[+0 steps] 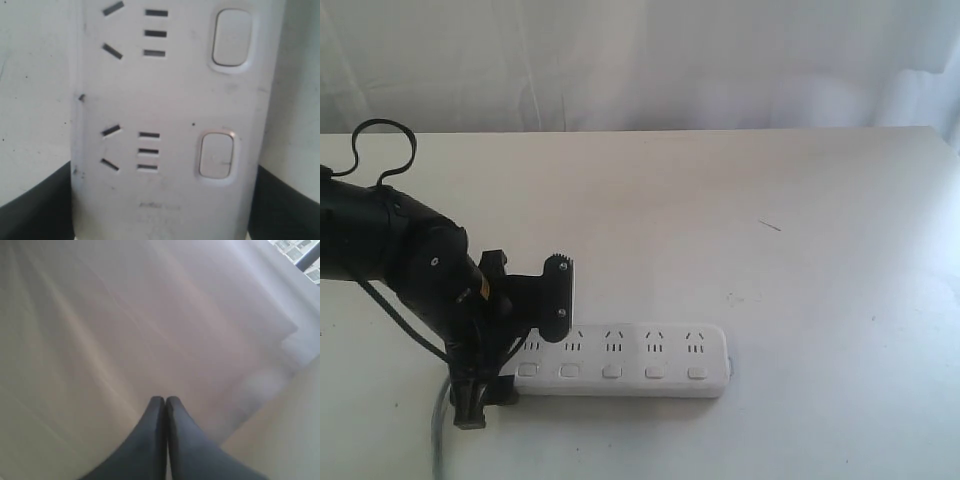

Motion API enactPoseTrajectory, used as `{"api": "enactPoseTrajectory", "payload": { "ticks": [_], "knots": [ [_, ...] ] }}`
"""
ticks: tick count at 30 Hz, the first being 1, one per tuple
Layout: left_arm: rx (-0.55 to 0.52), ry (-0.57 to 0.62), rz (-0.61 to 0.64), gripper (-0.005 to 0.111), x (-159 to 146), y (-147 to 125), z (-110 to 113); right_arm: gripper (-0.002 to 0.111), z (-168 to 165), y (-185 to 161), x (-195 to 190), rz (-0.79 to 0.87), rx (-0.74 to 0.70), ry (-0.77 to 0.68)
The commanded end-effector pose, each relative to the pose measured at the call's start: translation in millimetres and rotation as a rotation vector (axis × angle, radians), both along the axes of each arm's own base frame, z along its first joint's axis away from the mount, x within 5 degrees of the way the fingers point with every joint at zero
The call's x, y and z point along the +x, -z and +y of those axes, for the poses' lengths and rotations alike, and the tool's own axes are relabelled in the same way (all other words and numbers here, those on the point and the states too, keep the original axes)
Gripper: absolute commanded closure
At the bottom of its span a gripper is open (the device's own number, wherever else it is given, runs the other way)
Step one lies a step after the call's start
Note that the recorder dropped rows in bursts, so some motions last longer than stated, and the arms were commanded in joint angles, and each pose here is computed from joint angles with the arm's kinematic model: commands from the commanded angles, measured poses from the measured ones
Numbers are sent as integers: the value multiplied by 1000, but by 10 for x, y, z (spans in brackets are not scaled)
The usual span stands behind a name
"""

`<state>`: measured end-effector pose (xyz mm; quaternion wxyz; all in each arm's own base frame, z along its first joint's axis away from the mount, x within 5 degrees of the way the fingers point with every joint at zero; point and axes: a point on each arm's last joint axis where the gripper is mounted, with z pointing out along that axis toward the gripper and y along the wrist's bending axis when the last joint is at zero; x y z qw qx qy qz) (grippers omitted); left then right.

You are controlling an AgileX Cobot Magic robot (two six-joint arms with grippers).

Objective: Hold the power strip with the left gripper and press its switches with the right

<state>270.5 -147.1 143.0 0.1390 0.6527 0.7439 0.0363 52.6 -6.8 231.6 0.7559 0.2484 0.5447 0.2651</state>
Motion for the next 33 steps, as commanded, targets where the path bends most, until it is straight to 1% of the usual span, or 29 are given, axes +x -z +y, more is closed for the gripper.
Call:
{"api": "enactPoseTrajectory", "payload": {
  "ticks": [1,4,5,8,9,11,13,14,15,16,17,19,20,21,23,24,26,28,30,33],
  "knots": [
    [35,-50,169,106,-166,277,8,108,-33,-92,-40,-123,76,11],
    [28,-58,173,106,-168,276,3,108,-47,-132,-61,-186,181,-15],
    [25,-63,177,106,-172,277,2,108,-47,-132,-61,-193,242,-39],
    [27,-63,180,106,-175,277,3,108,-49,-153,-72,-245,485,-139],
    [29,-63,184,106,-178,277,5,108,-31,-201,-96,-298,461,-166],
    [32,-63,190,106,-184,278,7,108,79,-341,-190,-447,213,-219],
    [18,-83,206,106,-196,278,-3,108,261,-503,-335,-609,-61,-313],
    [16,-88,213,106,-201,278,-4,108,345,-559,-388,-648,-170,-358],
    [13,-92,215,106,-202,278,-6,108,462,-651,-448,-657,-337,-411],
    [12,-95,220,106,-207,278,-7,108,530,-702,-463,-626,-428,-451],
    [13,-96,226,106,-212,279,-6,108,594,-747,-457,-580,-516,-495],
    [19,-98,241,106,-226,279,-1,108,728,-834,-423,-447,-787,-590],
    [21,-99,248,106,-232,280,0,108,748,-880,-395,-395,-817,-627],
    [25,-99,255,106,-239,280,3,108,781,-889,-339,-296,-876,-700],
    [28,-98,261,106,-244,280,6,108,811,-955,-274,-182,-921,-802],
    [30,-98,266,106,-249,281,8,108,822,-968,-229,-113,-911,-861],
    [33,-98,270,106,-253,281,10,108,846,-1004,-155,-57,-846,-956],
    [34,-103,285,106,-266,281,11,108,870,-998,-70,-13,-813,-1049],
    [39,-100,300,106,-290,281,-3,108,883,-958,29,56,-745,-1130],
    [47,-84,311,106,-324,281,-37,108,889,-904,161,117,-697,-1190]
  ]
}}
